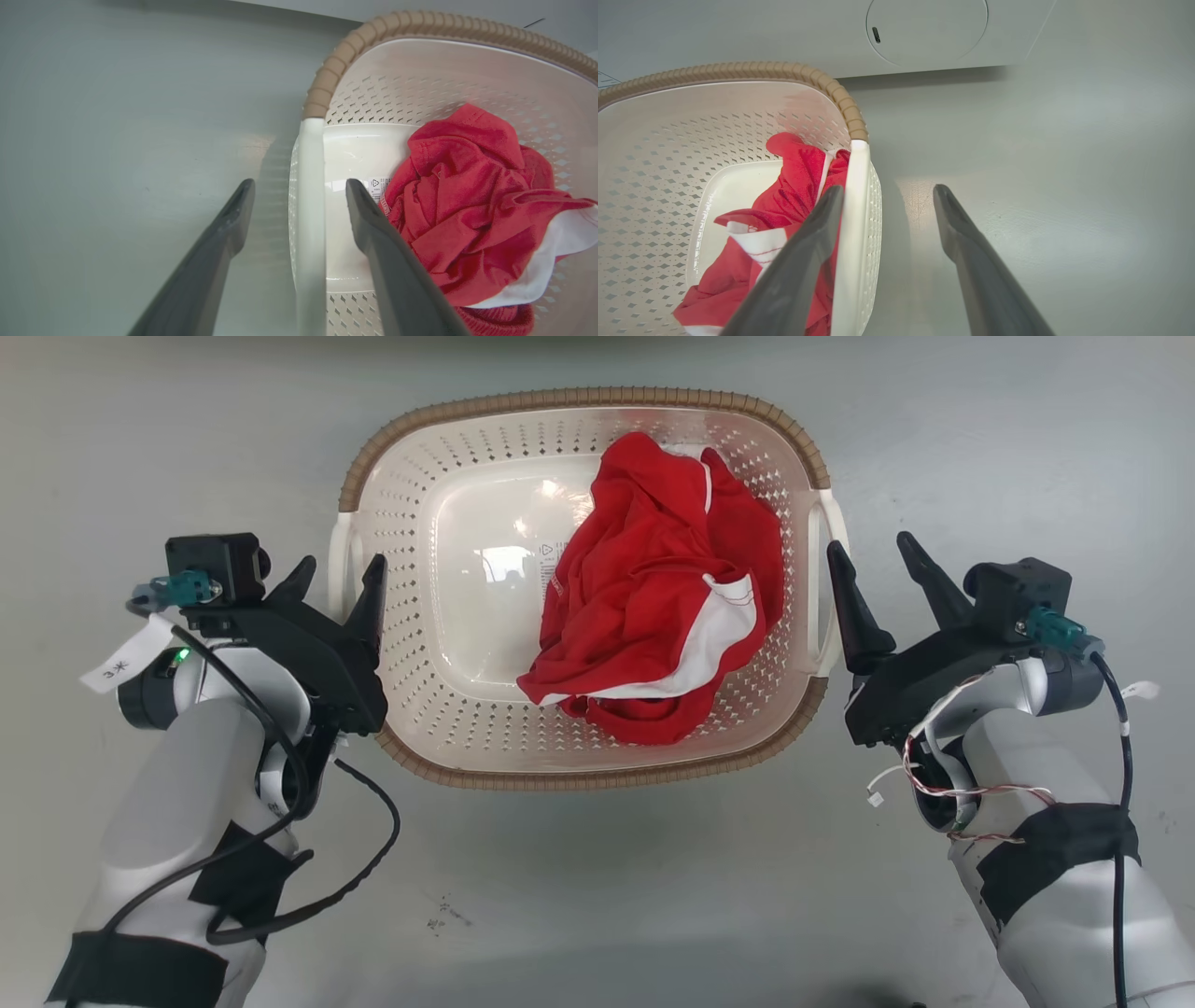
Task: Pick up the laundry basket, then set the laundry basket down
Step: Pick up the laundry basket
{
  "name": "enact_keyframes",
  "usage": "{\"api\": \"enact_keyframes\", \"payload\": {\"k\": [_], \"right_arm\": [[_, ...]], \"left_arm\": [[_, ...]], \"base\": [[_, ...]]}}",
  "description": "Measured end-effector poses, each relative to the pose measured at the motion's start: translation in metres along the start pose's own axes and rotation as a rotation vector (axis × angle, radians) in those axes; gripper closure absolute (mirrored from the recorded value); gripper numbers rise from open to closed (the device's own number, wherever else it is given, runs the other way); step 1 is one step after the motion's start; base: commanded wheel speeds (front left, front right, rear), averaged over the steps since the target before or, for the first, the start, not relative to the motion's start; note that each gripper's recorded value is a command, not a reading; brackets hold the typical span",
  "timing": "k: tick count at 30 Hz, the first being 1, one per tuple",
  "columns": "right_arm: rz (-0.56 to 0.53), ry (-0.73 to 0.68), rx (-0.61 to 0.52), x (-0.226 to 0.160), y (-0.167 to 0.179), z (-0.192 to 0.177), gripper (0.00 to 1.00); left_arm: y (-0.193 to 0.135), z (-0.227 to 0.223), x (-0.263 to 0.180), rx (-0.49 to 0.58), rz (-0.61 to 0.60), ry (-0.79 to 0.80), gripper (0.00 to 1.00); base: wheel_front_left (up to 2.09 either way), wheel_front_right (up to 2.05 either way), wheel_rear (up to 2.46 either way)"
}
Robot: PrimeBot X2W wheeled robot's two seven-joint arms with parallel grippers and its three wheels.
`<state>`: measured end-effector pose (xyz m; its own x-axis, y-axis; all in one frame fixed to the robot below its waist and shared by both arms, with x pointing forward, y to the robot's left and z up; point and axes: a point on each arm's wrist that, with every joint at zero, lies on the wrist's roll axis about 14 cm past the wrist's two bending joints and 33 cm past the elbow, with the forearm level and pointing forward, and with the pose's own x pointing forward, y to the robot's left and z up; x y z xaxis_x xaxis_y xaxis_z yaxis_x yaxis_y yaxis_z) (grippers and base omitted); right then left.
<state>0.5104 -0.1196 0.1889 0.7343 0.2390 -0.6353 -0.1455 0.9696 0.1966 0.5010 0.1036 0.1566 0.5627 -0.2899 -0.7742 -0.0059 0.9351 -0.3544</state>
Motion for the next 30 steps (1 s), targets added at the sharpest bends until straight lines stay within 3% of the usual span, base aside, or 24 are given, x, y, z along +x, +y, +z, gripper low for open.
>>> {"api": "enact_keyframes", "payload": {"k": [7,8,9,10,30], "right_arm": [[0.011,0.059,-0.002,0.008,0.001,-0.016,0.00],[0.009,0.067,-0.002,0.009,0.000,-0.018,0.00],[0.010,0.072,-0.001,0.010,0.000,-0.019,0.61],[0.013,0.076,-0.003,0.010,0.000,-0.020,1.00],[0.029,0.090,0.013,-0.003,0.012,-0.012,1.00]], "left_arm": [[0.005,-0.012,0.011,-0.022,0.011,0.056,0.00],[0.006,-0.014,0.012,-0.024,0.013,0.062,0.06],[0.008,-0.016,0.012,-0.027,0.018,0.070,0.58],[0.009,-0.017,0.013,-0.028,0.022,0.075,1.00],[-0.011,-0.018,-0.005,-0.054,0.014,0.089,1.00]], "base": [[0.00,0.00,0.00],[0.00,0.00,0.00],[0.00,0.00,0.00],[0.00,0.00,0.00],[0.00,0.00,0.00]]}}
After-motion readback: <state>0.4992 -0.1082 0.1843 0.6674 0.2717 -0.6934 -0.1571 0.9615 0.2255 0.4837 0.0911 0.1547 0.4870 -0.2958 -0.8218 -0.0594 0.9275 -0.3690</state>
